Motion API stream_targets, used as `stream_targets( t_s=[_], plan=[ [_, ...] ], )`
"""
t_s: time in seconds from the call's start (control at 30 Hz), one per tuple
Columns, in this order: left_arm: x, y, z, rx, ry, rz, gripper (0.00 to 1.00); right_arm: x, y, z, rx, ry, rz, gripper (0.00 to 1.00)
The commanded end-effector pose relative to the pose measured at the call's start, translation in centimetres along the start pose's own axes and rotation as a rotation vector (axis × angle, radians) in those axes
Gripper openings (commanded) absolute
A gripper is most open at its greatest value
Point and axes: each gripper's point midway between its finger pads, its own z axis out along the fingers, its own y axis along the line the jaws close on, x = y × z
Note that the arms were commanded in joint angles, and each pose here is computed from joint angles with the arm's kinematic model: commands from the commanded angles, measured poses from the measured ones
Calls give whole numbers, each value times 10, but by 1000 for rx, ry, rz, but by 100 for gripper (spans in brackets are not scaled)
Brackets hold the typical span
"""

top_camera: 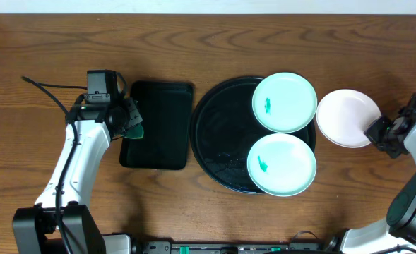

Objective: Clean dirty plates on tray and stack at the side
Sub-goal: 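Open the right gripper and release the pink-white plate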

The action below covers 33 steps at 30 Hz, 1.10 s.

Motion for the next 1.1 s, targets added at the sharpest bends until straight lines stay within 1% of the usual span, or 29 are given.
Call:
stream_targets(
  t_s=[0.0,0.23,0.4,0.77,1.07],
  plan=[
    [3,2,3,-9,8,-10,8,4,7,1,-18,-17,-31,1],
    [4,-1,3,9,14,-3,8,7,10,4,-24,-22,-42,1],
    [7,-17,2,95,30,85,7,8,10,4,-24,-21,-43,1],
    [12,-34,2,118,28,156,8,8,10,5,-23,-19,-43,1],
    [13,-36,2,119,29,160,8,11,9,5,-21,-12,-43,1]
  ],
)
